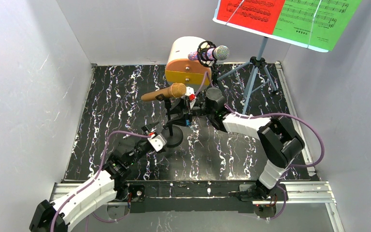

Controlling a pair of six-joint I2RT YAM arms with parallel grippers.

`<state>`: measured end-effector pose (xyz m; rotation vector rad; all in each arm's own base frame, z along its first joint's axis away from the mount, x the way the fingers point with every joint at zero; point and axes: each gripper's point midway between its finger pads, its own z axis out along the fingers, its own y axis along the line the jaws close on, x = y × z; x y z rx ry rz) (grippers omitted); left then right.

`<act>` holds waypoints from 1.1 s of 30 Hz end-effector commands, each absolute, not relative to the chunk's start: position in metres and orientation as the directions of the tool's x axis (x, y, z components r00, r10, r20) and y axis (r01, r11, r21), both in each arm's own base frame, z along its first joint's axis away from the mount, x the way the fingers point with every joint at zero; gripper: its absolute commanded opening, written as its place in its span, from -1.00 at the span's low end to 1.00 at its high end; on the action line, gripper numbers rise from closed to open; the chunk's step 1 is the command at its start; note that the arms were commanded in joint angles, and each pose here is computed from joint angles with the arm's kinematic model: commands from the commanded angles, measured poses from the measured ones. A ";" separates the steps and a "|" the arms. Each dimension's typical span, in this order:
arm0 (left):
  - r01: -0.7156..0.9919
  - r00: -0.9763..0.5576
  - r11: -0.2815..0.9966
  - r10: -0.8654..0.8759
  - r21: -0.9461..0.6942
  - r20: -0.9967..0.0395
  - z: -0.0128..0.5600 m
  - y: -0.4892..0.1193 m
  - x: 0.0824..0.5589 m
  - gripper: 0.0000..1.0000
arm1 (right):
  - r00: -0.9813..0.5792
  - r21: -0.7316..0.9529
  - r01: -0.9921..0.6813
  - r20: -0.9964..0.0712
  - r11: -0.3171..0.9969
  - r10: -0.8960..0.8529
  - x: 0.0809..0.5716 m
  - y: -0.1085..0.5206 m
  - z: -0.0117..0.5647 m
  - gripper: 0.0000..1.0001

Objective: Pack up the instrument practice props
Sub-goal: Adjust the microphone stand with the microphone at the center of the board, then unscrew the knob on the microphone stand.

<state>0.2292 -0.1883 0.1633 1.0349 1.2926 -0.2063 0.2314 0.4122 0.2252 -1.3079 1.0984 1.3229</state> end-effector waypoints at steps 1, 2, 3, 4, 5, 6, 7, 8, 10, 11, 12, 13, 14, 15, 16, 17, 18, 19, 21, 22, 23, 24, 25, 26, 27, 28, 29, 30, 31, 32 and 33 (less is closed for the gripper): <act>0.662 0.371 0.540 0.367 0.520 -0.853 0.183 -0.199 0.228 0.45 | 0.066 -0.082 -0.958 -0.996 -0.273 0.065 0.222 0.417 0.241 -0.06; 0.667 0.367 0.540 0.362 0.514 -0.857 0.182 -0.200 0.228 0.45 | 0.065 -0.080 -0.957 -0.996 -0.277 0.064 0.222 0.418 0.240 -0.15; 0.667 0.367 0.540 0.360 0.513 -0.857 0.182 -0.200 0.228 0.45 | 0.063 -0.078 -0.956 -0.996 -0.283 0.062 0.222 0.419 0.239 -0.24; 0.667 0.365 0.540 0.364 0.513 -0.857 0.181 -0.200 0.228 0.45 | 0.062 -0.077 -0.956 -0.996 -0.283 0.061 0.222 0.418 0.239 -0.34; 0.664 0.366 0.543 0.365 0.515 -0.856 0.181 -0.200 0.229 0.45 | 0.062 -0.077 -0.957 -0.996 -0.279 0.061 0.222 0.419 0.239 -0.46; 0.660 0.364 0.547 0.367 0.515 -0.856 0.180 -0.199 0.230 0.45 | 0.063 -0.077 -0.961 -0.996 -0.264 0.060 0.224 0.418 0.238 -0.58; 0.655 0.365 0.552 0.367 0.516 -0.856 0.180 -0.199 0.231 0.45 | 0.062 -0.074 -0.969 -0.996 -0.238 0.058 0.226 0.417 0.238 -0.73; 0.651 0.367 0.554 0.370 0.519 -0.854 0.180 -0.198 0.232 0.45 | 0.062 -0.073 -0.976 -0.996 -0.204 0.058 0.229 0.416 0.238 -0.86; 0.649 0.373 0.549 0.374 0.526 -0.849 0.178 -0.199 0.233 0.43 | 0.058 -0.064 -0.990 -0.997 -0.125 0.054 0.237 0.412 0.239 -0.97; 0.648 0.379 0.548 0.371 0.530 -0.848 0.180 -0.200 0.233 0.42 | 0.054 -0.058 -0.995 -0.997 -0.085 0.051 0.241 0.410 0.239 -0.97; 0.649 0.382 0.546 0.370 0.530 -0.847 0.180 -0.201 0.233 0.42 | 0.052 -0.054 -0.997 -0.997 -0.046 0.049 0.244 0.407 0.239 -0.97; 0.649 0.387 0.543 0.369 0.533 -0.845 0.181 -0.202 0.234 0.41 | 0.053 -0.054 -0.999 -0.997 -0.004 0.051 0.247 0.403 0.240 -0.97; 0.651 0.392 0.537 0.368 0.537 -0.843 0.180 -0.203 0.233 0.40 | 0.062 -0.060 -0.998 -0.996 0.033 0.058 0.248 0.398 0.244 -0.97; 0.653 0.397 0.532 0.365 0.539 -0.842 0.181 -0.205 0.233 0.40 | 0.072 -0.067 -0.995 -0.995 0.078 0.068 0.250 0.393 0.244 -0.97; 0.656 0.402 0.526 0.363 0.541 -0.841 0.180 -0.206 0.233 0.40 | 0.081 -0.070 -0.990 -0.993 0.123 0.085 0.252 0.387 0.246 -0.97; 0.659 0.406 0.518 0.365 0.545 -0.838 0.179 -0.207 0.232 0.39 | 0.084 -0.068 -0.984 -0.992 0.166 0.095 0.255 0.382 0.246 -0.97; 0.660 0.411 0.512 0.368 0.551 -0.834 0.178 -0.208 0.232 0.37 | 0.088 -0.067 -0.977 -0.991 0.205 0.096 0.257 0.378 0.246 -0.97; 0.660 0.419 0.503 0.371 0.558 -0.829 0.178 -0.209 0.232 0.33 | 0.092 -0.068 -0.970 -0.991 0.234 0.093 0.259 0.374 0.245 -0.97; 0.659 0.431 0.488 0.378 0.572 -0.819 0.178 -0.212 0.233 0.26 | 0.091 -0.064 -0.959 -0.992 0.277 0.088 0.260 0.369 0.243 -0.97; 0.658 0.440 0.480 0.380 0.580 -0.814 0.178 -0.213 0.233 0.25 | 0.091 -0.063 -0.956 -0.992 0.285 0.089 0.260 0.368 0.243 -0.97; 0.657 0.451 0.472 0.379 0.588 -0.808 0.178 -0.215 0.232 0.22 | 0.091 -0.060 -0.952 -0.992 0.299 0.089 0.260 0.367 0.243 -0.97; 0.657 0.467 0.454 0.382 0.602 -0.798 0.177 -0.217 0.231 0.20 | 0.088 -0.057 -0.950 -0.992 0.308 0.087 0.260 0.366 0.243 -0.97; 0.654 0.488 0.432 0.386 0.620 -0.783 0.177 -0.220 0.230 0.19 | 0.088 -0.057 -0.948 -0.992 0.313 0.087 0.260 0.365 0.243 -0.97; 0.650 0.498 0.425 0.388 0.630 -0.776 0.176 -0.221 0.230 0.18 | 0.086 -0.055 -0.947 -0.993 0.316 0.085 0.260 0.366 0.243 -0.97; 0.647 0.504 0.422 0.388 0.635 -0.771 0.176 -0.223 0.231 0.18 | 0.084 -0.053 -0.947 -0.993 0.315 0.084 0.259 0.366 0.242 -0.97; 0.640 0.513 0.424 0.385 0.641 -0.767 0.178 -0.224 0.231 0.18 | 0.080 -0.051 -0.948 -0.993 0.313 0.083 0.259 0.367 0.241 -0.97; 0.635 0.521 0.424 0.383 0.646 -0.763 0.180 -0.225 0.232 0.18 | 0.077 -0.048 -0.949 -0.994 0.311 0.082 0.258 0.368 0.240 -0.97; 0.629 0.530 0.420 0.383 0.654 -0.756 0.181 -0.227 0.233 0.18 | 0.073 -0.044 -0.950 -0.994 0.310 0.081 0.258 0.369 0.239 -0.97; 0.623 0.539 0.415 0.386 0.663 -0.749 0.182 -0.229 0.234 0.17 | 0.071 -0.043 -0.951 -0.994 0.306 0.080 0.257 0.370 0.238 -0.97; 0.618 0.543 0.414 0.391 0.669 -0.743 0.183 -0.230 0.236 0.17 | 0.067 -0.040 -0.952 -0.995 0.303 0.079 0.256 0.371 0.236 -0.97; 0.612 0.548 0.410 0.396 0.676 -0.737 0.183 -0.231 0.238 0.17 | 0.063 -0.037 -0.952 -0.995 0.302 0.079 0.256 0.371 0.235 -0.97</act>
